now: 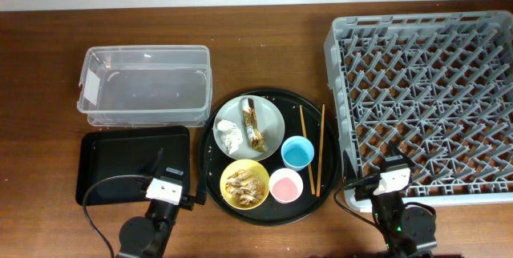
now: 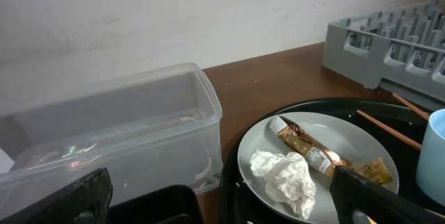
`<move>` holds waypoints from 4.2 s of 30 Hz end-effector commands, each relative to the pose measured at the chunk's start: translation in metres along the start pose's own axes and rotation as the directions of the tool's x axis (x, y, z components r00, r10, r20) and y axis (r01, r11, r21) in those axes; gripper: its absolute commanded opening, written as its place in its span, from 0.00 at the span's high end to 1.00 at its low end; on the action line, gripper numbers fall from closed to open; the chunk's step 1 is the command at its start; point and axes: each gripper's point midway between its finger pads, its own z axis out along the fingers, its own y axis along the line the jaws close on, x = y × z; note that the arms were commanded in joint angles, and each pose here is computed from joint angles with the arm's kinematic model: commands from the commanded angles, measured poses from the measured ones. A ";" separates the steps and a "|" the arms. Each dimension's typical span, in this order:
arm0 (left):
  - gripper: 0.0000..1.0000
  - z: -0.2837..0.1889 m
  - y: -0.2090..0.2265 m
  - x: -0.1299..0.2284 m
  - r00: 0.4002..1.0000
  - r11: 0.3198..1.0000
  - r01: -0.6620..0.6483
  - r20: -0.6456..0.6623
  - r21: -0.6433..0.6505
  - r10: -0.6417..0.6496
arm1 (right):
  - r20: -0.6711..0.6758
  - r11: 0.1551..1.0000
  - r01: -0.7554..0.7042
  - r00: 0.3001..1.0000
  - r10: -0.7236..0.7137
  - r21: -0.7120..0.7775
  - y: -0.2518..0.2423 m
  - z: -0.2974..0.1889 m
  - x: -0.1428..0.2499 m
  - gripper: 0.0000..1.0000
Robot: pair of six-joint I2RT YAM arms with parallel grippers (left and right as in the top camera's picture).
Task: Sort waste into correct bins and load items into the dishwasher rack
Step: 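Move both grippers from rest toward the cups on the round tray, then grasp the pink cup with the left gripper and lift it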
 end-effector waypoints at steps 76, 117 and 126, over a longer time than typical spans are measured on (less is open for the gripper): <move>0.00 0.011 -0.066 -0.154 0.787 0.829 0.434 -0.597 0.354 -0.157 | -0.557 0.926 -0.346 0.804 0.208 -0.154 0.039 0.004 -0.167 0.02; 1.00 0.042 -0.173 -0.066 0.356 0.865 0.437 -0.930 0.249 0.088 | -0.615 0.825 -0.456 0.558 0.557 0.334 -0.041 -0.015 -0.113 0.02; 1.00 0.053 -0.137 -0.195 0.527 0.249 0.835 -0.843 0.491 -0.104 | -0.603 0.696 -0.550 0.770 0.208 -0.462 0.059 -0.022 -0.180 0.00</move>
